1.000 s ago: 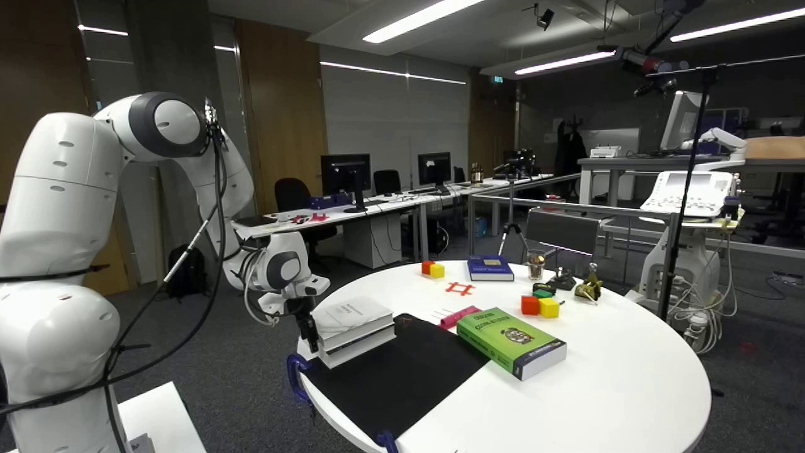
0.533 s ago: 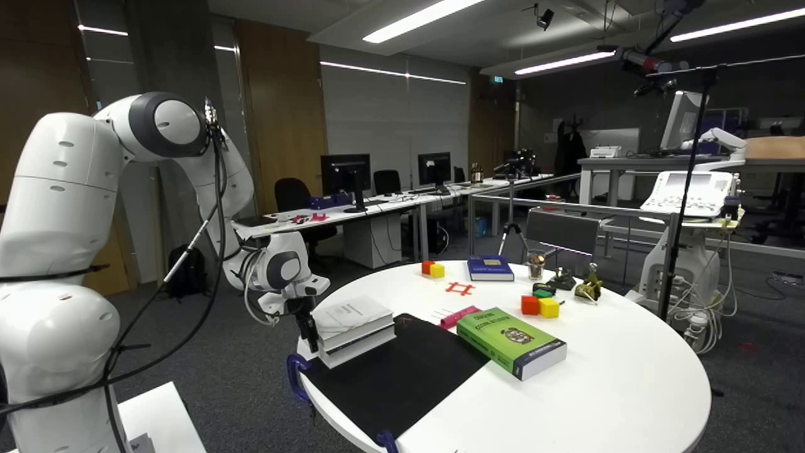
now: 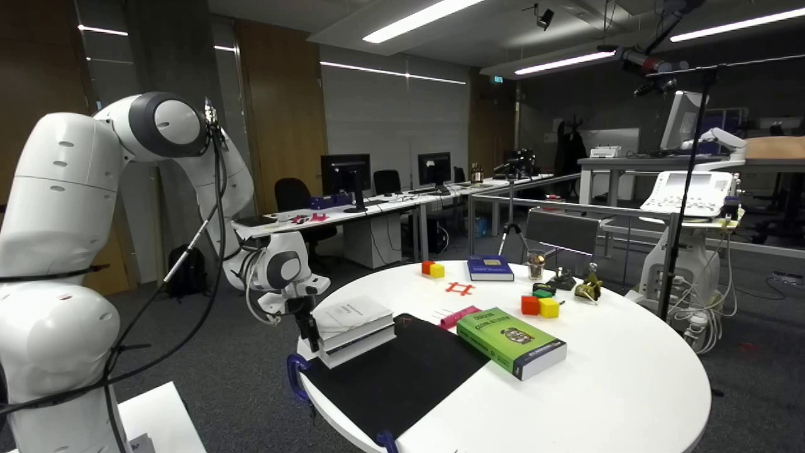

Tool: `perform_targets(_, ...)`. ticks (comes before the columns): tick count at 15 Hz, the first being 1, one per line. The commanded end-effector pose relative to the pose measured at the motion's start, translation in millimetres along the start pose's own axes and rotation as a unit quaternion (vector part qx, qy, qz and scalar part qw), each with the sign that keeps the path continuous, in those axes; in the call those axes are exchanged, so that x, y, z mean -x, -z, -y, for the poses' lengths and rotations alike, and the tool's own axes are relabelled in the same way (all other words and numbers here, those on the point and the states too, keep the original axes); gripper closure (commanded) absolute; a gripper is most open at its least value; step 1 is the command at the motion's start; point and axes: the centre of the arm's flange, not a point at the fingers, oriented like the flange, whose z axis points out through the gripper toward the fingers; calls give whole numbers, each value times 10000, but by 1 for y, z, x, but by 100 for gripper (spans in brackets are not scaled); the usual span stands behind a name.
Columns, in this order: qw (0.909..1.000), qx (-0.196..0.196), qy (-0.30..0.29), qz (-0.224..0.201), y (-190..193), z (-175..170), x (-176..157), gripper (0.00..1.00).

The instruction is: Push the white book backwards slightly

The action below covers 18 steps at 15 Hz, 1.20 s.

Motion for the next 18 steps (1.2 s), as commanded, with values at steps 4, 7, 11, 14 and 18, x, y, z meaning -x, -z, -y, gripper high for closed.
perform_targets(4,9995,67,295,16,3,-2,-10,0)
perform_targets(7,9993,75,378,17,2,-4,-11,0)
perform_targets(11,9989,92,465,19,2,-6,-11,0)
perform_targets(14,9988,102,486,26,1,-6,-11,0)
perform_targets(18,9984,113,553,41,1,-7,-11,0)
